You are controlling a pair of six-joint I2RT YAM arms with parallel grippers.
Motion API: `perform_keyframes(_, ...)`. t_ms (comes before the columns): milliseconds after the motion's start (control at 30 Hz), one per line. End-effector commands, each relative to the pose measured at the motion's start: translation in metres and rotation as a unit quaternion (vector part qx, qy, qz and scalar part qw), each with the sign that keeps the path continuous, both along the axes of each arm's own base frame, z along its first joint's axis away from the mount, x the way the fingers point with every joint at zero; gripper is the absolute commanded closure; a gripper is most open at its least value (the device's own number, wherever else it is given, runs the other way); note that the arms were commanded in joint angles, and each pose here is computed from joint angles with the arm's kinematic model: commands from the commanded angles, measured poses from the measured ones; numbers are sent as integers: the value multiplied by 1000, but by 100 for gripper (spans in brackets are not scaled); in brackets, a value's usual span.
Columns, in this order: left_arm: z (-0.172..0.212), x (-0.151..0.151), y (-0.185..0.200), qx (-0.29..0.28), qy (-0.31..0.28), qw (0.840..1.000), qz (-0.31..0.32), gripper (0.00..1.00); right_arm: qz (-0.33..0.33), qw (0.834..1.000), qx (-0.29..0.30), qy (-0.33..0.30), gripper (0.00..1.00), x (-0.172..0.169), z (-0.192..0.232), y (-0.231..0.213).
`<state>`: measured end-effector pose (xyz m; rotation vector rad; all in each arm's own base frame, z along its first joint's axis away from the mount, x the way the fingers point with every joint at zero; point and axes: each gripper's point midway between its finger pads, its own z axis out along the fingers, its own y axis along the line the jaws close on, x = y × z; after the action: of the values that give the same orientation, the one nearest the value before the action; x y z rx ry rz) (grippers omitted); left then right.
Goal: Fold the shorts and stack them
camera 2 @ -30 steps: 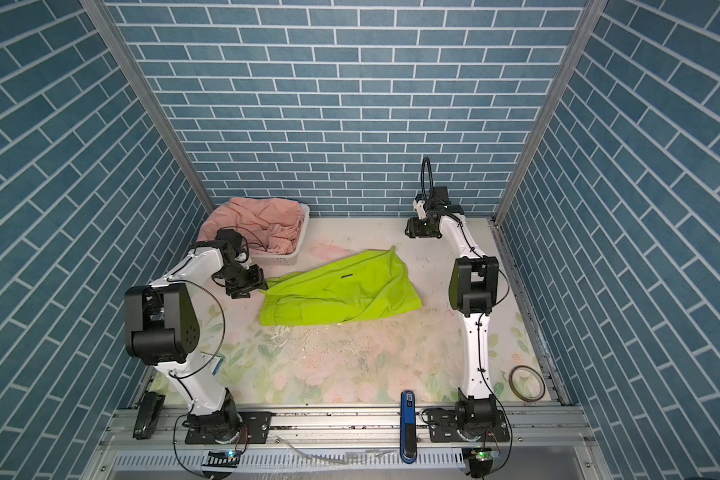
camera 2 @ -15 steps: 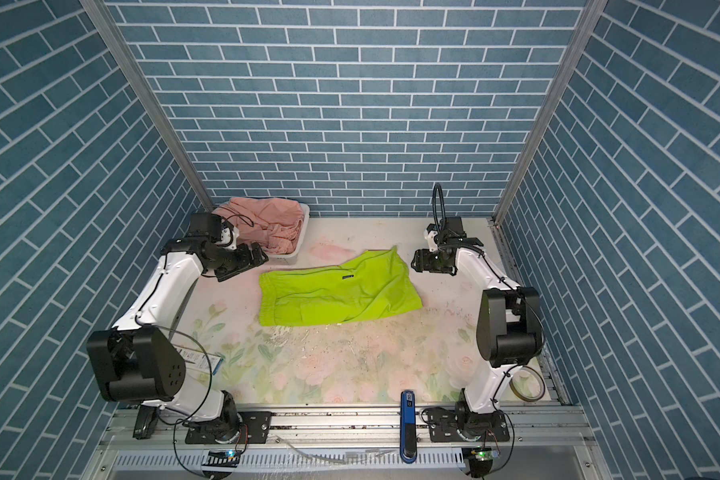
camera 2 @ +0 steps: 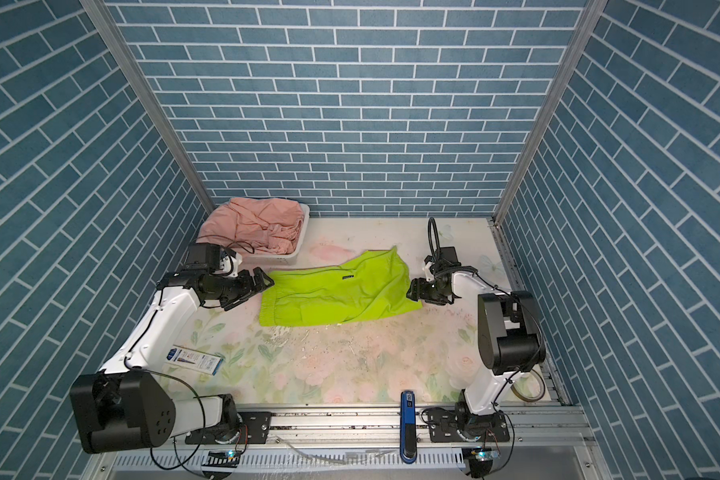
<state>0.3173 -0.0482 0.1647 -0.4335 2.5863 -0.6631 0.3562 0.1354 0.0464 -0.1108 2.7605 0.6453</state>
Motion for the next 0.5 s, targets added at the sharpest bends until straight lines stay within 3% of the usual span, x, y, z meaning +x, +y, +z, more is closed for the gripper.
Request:
perform_keyframes(0,6,-3,-3,-6,-12,1000,-1,0,0,1000,11,21,29,-7,-16,11)
perform_keyframes(67,8,-6,-1,-1,-13,1000,-1,0,-2,999,13,29,33,-12,-22,12)
perform_keyframes(133,9,-7,-1,2,-13,1000,-2,0,-7,999,13,32,46,-14,-24,11)
perform_keyframes(300,8,-11,-4,10,-11,1000,-16,0,-23,999,-21,35,96,-26,-20,-4)
perform_keyframes(333,6,-13,-5,15,-8,1000,-20,0,-28,998,-29,38,100,-29,-19,-8)
perform_keyframes(467,0,-24,-17,25,11,999,-43,0,-60,994,-47,74,100,-60,-19,-26)
